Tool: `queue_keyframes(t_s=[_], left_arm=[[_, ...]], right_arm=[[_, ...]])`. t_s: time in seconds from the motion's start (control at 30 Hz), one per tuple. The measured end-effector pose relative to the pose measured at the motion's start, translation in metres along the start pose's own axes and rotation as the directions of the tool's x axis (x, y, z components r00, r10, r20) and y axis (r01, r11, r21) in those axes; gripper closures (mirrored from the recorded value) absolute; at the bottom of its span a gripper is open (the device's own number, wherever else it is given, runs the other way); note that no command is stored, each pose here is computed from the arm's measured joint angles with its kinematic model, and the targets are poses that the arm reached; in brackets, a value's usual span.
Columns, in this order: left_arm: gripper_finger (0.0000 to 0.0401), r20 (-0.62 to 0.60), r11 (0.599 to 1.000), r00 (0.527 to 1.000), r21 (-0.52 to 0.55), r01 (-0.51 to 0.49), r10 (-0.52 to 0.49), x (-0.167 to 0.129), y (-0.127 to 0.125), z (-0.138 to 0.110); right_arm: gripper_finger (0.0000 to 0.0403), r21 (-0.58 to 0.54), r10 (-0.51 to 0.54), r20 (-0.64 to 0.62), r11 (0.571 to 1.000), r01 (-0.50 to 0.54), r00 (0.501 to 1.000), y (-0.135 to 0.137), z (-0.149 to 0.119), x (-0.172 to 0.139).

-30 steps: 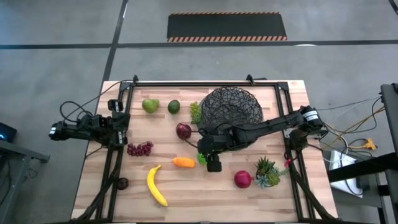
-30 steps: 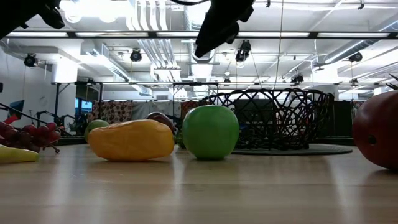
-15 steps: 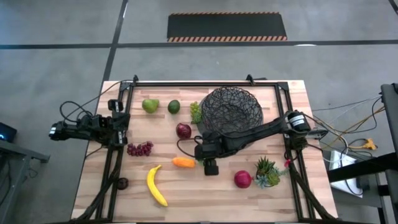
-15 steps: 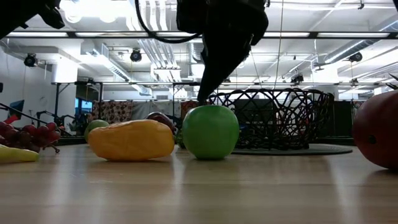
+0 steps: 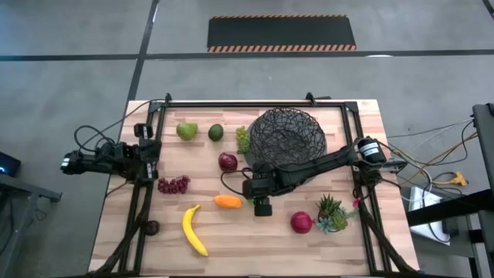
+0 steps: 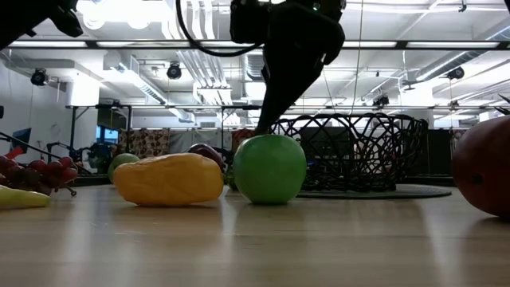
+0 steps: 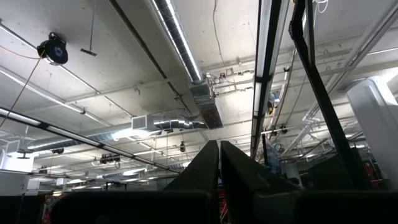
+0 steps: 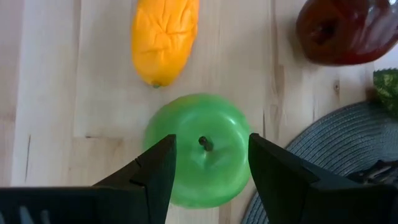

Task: Build produce basket
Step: Put the green apple into the wire basket

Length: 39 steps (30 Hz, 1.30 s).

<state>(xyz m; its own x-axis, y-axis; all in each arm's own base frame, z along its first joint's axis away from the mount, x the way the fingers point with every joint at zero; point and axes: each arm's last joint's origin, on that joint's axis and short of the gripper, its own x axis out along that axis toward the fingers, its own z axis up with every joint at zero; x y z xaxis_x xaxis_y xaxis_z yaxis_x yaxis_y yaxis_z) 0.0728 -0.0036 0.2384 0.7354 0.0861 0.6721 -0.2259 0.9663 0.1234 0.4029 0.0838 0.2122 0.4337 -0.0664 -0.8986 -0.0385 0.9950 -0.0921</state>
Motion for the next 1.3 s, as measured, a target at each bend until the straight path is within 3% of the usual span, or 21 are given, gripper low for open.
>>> queue_keyframes(t_s=[1.0,1.3], left_arm=[[0.0401,0.0,1.0,1.0,0.0,0.0,0.0,0.0,0.0,0.0],[0.0401,0.0,1.0,1.0,0.0,0.0,0.0,0.0,0.0,0.0]], right_arm=[[0.0218,0.015,-0.002,0.001,1.0,0.002,1.0,-0.002,-0.008,0.011],[0.0292,0.016,-0.002,0.001,1.0,0.002,1.0,-0.002,-0.009,0.012]])
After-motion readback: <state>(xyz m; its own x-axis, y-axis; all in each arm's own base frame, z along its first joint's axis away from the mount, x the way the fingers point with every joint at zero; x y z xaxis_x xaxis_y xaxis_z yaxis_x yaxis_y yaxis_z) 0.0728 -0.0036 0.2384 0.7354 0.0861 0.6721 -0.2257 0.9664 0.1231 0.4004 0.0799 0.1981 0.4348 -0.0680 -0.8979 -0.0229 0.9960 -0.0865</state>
